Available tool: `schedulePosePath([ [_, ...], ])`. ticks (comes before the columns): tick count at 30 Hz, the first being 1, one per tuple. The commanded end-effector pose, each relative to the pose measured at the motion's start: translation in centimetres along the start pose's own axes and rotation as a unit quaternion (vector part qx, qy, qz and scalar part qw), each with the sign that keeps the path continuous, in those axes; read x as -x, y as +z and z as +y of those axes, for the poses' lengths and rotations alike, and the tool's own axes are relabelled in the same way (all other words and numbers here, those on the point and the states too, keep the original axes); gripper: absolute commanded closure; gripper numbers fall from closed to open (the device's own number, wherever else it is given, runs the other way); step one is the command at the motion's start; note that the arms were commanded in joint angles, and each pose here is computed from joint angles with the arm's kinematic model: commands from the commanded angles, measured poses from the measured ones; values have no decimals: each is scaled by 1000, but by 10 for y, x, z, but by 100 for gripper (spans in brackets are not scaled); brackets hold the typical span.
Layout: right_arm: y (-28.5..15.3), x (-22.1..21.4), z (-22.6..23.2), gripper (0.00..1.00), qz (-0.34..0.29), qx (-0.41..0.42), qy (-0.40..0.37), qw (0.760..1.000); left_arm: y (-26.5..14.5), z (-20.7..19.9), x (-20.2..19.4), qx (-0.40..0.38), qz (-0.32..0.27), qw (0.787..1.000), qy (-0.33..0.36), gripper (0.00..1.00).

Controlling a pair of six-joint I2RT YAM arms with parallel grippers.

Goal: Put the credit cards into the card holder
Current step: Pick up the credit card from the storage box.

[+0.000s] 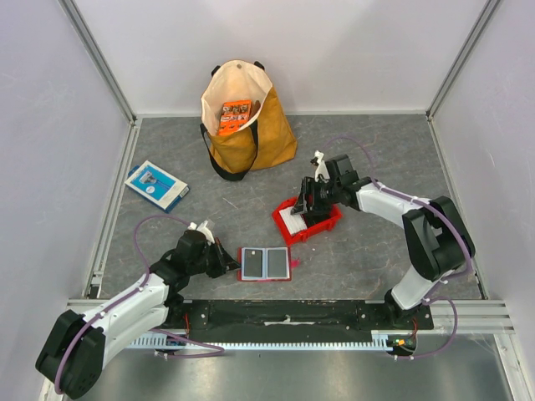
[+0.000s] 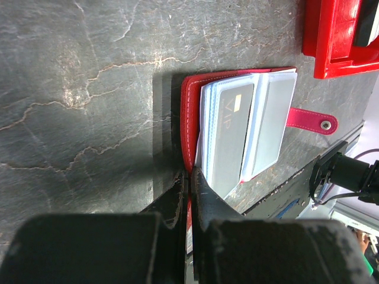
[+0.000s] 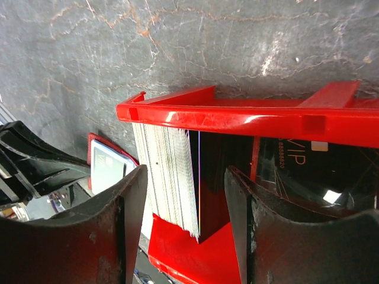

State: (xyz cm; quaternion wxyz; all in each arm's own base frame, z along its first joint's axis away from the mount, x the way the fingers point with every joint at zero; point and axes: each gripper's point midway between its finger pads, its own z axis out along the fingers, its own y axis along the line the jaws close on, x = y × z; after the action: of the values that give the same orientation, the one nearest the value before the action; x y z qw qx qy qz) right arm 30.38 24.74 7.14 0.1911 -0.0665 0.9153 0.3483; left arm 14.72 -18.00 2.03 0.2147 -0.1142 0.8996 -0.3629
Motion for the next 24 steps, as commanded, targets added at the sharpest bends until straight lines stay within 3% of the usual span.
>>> schedulePosePath([
  [1,4,8,5,38,-4,-10,-20,1000,-2,-14,7,-23,-7,1000,13,98],
  [8,5,4,15,40,10,8,-26,1000,-1,-15,6,-23,-5,1000,14,98],
  [24,-2,5,22,66,11,18,-30,999,-1,-13,5,-23,-3,1000,14,98],
])
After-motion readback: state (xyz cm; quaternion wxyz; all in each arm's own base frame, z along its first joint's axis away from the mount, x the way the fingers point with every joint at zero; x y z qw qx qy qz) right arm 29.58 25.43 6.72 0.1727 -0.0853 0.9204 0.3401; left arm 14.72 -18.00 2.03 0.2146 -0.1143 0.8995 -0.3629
